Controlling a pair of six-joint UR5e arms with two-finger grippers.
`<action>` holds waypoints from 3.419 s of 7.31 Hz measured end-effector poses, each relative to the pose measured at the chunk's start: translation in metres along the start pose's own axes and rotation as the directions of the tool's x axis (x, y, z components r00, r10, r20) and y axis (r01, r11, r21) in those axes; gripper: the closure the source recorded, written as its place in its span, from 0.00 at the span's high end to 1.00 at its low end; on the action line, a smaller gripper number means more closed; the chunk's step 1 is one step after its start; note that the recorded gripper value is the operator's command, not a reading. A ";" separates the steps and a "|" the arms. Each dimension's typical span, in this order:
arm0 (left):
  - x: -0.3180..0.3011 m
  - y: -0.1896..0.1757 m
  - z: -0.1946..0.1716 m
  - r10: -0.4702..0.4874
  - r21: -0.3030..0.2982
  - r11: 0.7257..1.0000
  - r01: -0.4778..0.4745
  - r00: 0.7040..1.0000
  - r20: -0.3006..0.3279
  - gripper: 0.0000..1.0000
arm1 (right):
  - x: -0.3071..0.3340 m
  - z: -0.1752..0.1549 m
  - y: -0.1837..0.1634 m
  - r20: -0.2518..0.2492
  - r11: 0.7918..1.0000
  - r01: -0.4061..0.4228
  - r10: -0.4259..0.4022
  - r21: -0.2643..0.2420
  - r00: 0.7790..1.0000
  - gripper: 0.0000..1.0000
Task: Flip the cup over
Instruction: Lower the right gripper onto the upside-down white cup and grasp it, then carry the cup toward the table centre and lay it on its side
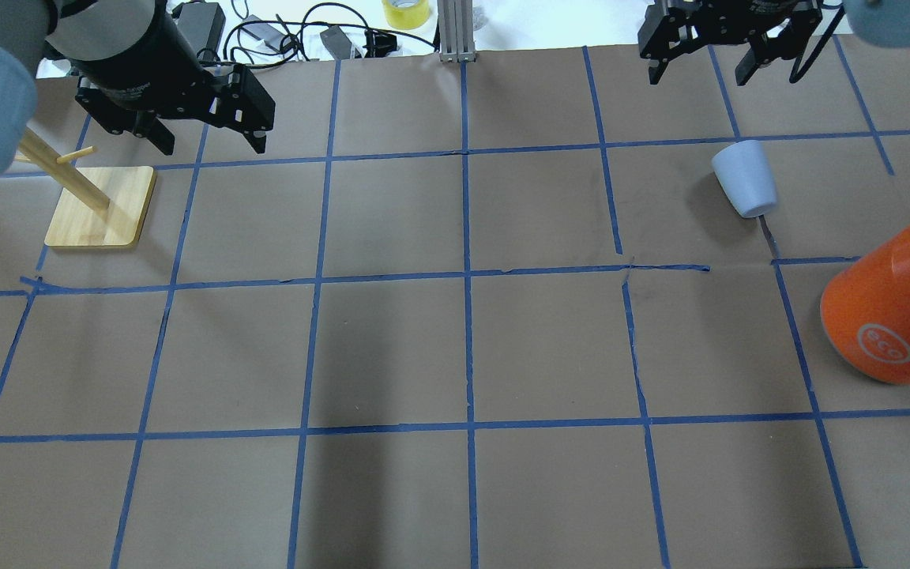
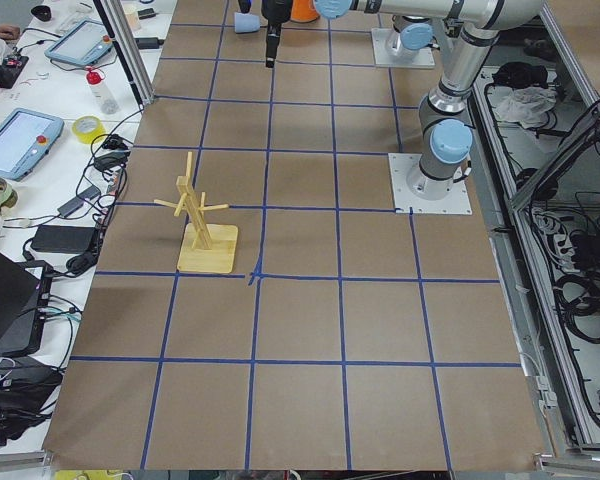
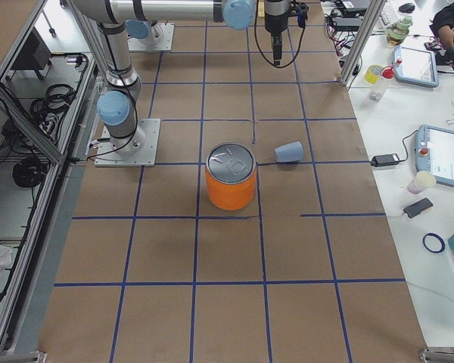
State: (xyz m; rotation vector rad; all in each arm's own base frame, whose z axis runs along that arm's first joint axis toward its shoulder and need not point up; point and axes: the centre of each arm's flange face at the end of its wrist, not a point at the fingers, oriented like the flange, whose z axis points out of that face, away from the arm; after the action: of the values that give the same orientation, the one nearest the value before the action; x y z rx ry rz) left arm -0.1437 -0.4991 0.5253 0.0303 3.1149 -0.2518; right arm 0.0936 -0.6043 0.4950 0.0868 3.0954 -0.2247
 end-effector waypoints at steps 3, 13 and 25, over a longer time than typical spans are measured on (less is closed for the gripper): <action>0.000 0.001 0.002 0.000 -0.006 1.000 0.000 1.000 -0.001 1.00 | 0.090 0.112 -0.070 -0.001 0.992 0.013 -0.013 -0.125 1.000 1.00; 0.000 0.001 0.006 -0.001 -0.004 1.000 0.001 1.000 -0.001 1.00 | 0.173 0.301 -0.059 -0.012 0.958 0.191 -0.198 -0.214 0.980 0.48; 0.000 0.001 0.006 0.001 -0.002 1.000 -0.001 1.000 -0.001 1.00 | -0.305 0.277 0.061 -0.022 -0.065 0.993 -0.998 0.095 -0.063 0.92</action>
State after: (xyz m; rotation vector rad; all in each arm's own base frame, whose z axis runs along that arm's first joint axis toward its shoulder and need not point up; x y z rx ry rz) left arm -0.1439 -0.4990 0.5191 0.0322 3.1164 -0.2481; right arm 0.4103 -0.6008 0.2249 -2.2455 2.2124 -0.3301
